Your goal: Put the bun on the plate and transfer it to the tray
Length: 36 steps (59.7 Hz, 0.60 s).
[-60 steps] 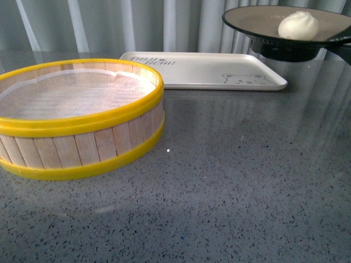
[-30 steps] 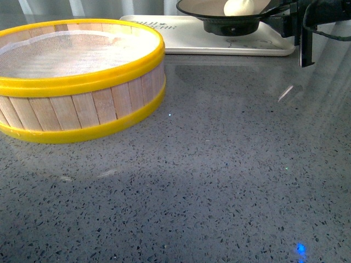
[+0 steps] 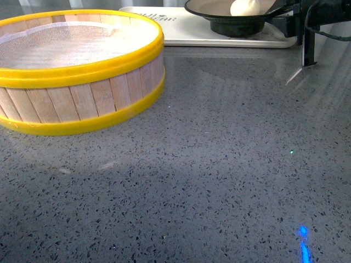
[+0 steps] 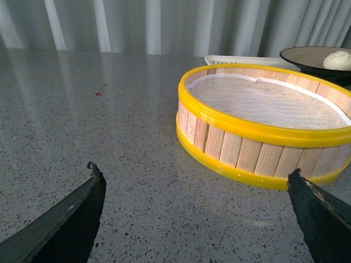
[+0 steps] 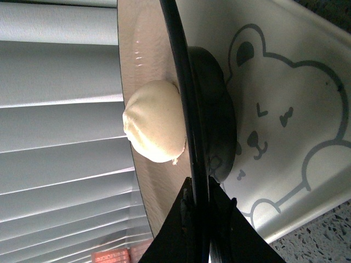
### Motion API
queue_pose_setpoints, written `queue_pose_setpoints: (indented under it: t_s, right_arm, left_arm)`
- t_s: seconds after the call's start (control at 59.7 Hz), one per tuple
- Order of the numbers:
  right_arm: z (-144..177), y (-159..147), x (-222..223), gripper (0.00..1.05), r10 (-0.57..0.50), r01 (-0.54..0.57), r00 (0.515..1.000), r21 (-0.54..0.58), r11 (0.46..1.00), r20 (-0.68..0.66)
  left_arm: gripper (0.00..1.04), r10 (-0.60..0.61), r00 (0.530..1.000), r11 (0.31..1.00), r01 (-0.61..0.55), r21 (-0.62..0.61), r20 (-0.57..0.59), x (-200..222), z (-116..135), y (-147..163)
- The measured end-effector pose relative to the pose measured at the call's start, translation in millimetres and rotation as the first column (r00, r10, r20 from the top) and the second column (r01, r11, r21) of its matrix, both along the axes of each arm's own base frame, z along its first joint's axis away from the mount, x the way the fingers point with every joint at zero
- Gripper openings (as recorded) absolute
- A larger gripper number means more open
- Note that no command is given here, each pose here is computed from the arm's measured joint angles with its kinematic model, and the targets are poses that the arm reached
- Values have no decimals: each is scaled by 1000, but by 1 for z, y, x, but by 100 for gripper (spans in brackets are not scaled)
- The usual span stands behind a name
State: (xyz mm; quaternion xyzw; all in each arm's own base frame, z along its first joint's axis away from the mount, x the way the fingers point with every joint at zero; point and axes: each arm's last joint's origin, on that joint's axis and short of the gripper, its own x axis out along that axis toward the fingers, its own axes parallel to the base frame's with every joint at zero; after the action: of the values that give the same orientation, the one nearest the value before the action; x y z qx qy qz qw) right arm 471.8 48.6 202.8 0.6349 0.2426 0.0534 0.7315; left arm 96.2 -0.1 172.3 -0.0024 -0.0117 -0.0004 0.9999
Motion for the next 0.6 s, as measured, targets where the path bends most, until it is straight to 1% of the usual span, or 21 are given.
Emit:
queue_pose_setpoints:
  t_s: [0.218,0.318,0.352,0.385,0.436,0.486,0.519,0.603]
  right_arm:
    - [-1,0,1,2,7,-7,1000,3,1000,-7]
    - [1,0,3,15,7,-7,1000,5,1000,-4]
    - [3,1,3,22,7,-7,1000,6,1000,0]
    - [4,1,4,25,8,-8,1000,6,1000,4]
    - [5,1,4,34,8,-8,1000,8,1000,8]
    - [6,1,4,40,8,-8,1000,9,1000,9]
    - [6,1,4,45,7,-7,1000,9,1000,9]
    - [6,0,0,63,3,-3,1000,13,1000,5]
  left_arm:
    - [98,0,1000,1000,0,0,0,0,0,0]
    - [98,0,1000,1000,0,0,0,0,0,0]
    - [98,0,1000,1000,0,0,0,0,0,0]
    - [98,0,1000,1000,0,0,0,0,0,0]
    - [98,0,1000,1000,0,0,0,0,0,0]
    - [98,0,1000,1000,0,0,0,0,0,0]
    - [98,0,1000,1000,0,0,0,0,0,0]
    - [98,0,1000,1000,0,0,0,0,0,0]
